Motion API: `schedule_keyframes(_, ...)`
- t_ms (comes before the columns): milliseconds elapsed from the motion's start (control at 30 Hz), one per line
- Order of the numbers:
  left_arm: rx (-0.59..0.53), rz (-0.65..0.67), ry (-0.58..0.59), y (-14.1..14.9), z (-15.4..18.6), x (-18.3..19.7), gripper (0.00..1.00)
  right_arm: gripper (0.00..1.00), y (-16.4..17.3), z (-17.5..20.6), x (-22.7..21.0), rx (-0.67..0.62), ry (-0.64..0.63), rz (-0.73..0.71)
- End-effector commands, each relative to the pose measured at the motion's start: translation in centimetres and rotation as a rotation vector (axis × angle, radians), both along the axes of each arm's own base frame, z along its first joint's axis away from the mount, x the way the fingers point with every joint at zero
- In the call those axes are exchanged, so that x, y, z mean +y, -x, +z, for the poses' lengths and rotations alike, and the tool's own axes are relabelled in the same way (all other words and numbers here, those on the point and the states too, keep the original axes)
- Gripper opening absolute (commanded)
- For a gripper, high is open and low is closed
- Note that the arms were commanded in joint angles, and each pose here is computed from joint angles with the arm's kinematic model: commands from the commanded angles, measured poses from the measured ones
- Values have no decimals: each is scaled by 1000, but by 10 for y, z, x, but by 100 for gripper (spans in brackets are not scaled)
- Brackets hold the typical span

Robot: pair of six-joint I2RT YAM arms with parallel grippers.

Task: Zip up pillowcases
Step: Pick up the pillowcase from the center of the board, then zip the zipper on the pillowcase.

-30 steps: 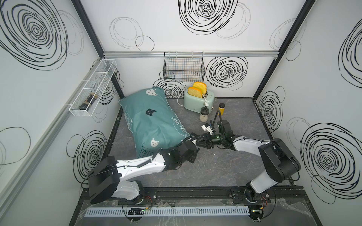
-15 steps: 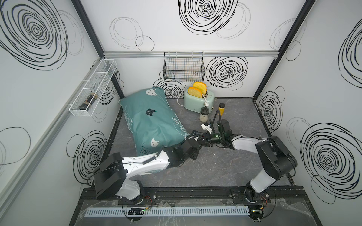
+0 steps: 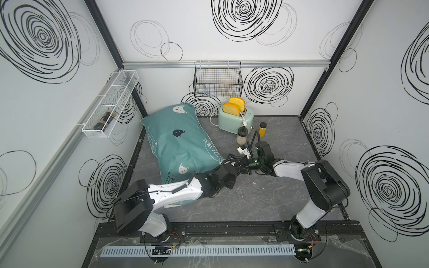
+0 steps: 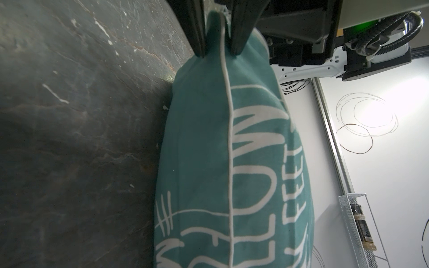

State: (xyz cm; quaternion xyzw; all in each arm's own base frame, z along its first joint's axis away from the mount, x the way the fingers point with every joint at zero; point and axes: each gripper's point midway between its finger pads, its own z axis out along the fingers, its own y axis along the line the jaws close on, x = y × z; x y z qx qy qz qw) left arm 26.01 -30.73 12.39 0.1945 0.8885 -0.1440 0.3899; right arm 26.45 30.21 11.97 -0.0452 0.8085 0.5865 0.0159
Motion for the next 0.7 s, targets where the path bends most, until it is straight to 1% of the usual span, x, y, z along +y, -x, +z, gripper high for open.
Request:
schedule_keyframes(0,-17,9,30,-8,10,-7,18,23,-5,8,7,-37,-23,14)
schedule_keyframes(200,-7,8,15,-9,7,-9,13,22,-6,9,7,-41,-27,16)
schedule_keyframes(400,-4,14,4,-11,4,-10,10,18,-5,8,8,-40,-27,18)
schedule_keyframes(667,-2,46,6,-16,3,-4,5,10,-5,6,7,-37,-24,14)
